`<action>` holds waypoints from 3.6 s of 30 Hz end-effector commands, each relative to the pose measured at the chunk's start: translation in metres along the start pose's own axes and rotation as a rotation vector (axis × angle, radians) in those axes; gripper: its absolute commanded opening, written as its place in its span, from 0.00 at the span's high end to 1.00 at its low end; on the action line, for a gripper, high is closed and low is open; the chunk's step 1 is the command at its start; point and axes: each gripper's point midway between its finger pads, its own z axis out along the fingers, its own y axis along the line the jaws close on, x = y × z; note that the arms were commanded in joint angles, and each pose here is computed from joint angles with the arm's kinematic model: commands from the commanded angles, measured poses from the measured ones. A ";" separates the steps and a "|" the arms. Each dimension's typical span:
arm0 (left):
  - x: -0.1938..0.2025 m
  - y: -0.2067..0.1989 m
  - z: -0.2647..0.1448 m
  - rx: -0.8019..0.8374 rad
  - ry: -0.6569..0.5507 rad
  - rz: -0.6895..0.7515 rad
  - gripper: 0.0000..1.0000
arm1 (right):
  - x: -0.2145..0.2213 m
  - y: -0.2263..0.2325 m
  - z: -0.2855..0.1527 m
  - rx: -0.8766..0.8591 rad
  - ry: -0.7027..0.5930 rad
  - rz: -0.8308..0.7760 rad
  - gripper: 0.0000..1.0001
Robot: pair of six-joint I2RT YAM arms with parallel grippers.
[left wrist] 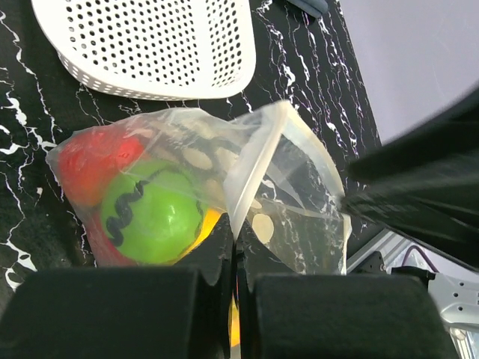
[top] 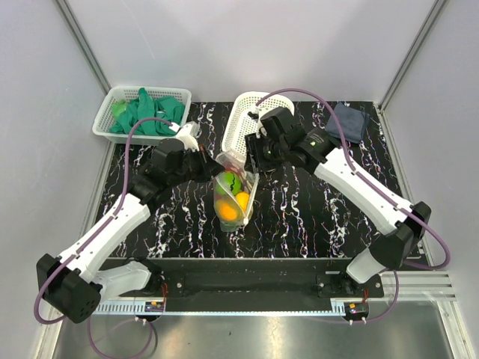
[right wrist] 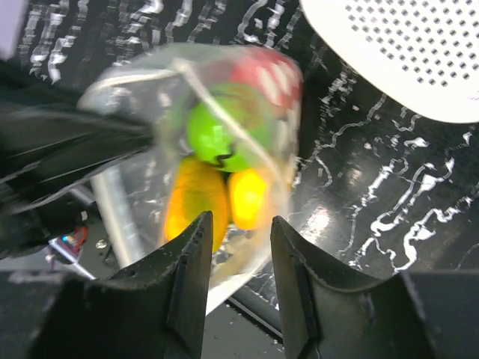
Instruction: Open the zip-top bag and remove the fake food
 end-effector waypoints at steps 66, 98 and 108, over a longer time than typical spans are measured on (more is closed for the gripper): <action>0.019 -0.056 0.033 0.236 0.021 -0.067 1.00 | 0.039 0.013 0.163 -0.191 -0.049 0.279 0.11; -0.001 -0.034 0.024 0.119 -0.017 0.054 1.00 | 0.110 0.051 0.079 -0.542 0.193 0.015 0.20; 0.003 -0.028 0.035 0.121 0.066 0.129 1.00 | 0.076 0.025 0.096 -0.283 0.077 0.233 0.19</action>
